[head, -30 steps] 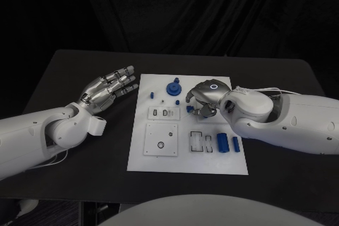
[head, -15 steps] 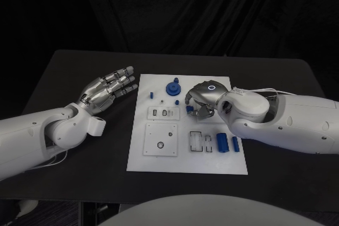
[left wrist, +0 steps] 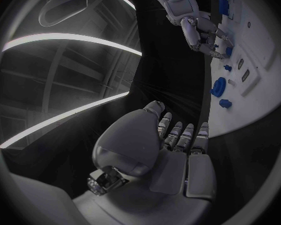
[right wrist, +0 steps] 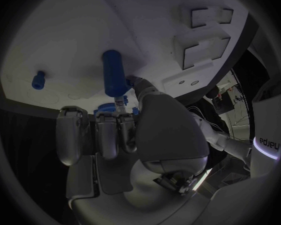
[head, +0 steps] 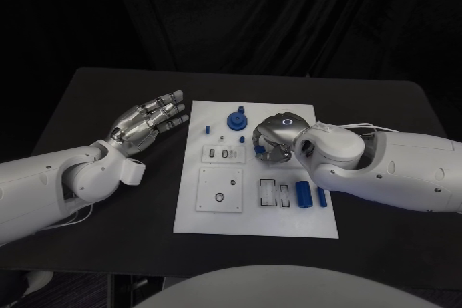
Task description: Assemble the parts on the task board
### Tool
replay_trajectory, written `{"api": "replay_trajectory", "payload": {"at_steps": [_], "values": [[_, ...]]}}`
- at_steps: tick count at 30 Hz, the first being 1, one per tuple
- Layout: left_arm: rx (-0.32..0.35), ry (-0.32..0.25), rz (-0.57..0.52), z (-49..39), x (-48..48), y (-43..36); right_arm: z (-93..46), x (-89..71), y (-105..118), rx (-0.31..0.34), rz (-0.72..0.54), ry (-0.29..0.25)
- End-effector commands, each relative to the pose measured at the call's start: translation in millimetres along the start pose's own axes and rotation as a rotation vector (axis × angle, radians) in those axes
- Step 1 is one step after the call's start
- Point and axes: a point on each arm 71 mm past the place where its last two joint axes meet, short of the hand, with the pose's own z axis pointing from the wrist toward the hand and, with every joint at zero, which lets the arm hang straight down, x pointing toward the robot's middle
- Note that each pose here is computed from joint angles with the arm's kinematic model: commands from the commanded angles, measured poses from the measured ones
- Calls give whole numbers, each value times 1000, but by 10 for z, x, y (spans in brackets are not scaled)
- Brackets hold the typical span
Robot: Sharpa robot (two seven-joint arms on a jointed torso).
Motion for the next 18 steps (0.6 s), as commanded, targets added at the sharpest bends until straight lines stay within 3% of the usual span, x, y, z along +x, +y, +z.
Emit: {"api": "replay_trajectory", "payload": {"at_steps": [1, 7, 14, 18], "values": [[10, 12, -10, 1, 17, 0, -11, 34, -34, 25, -5, -5], [10, 12, -11, -5, 16, 2, -39, -15, -28, 4, 24, -76], [10, 8, -10, -16, 14, 2, -124, -134, -47, -36, 79, -218], [13, 7, -10, -15, 22, 3, -186, -263, -89, -53, 171, -310]]}}
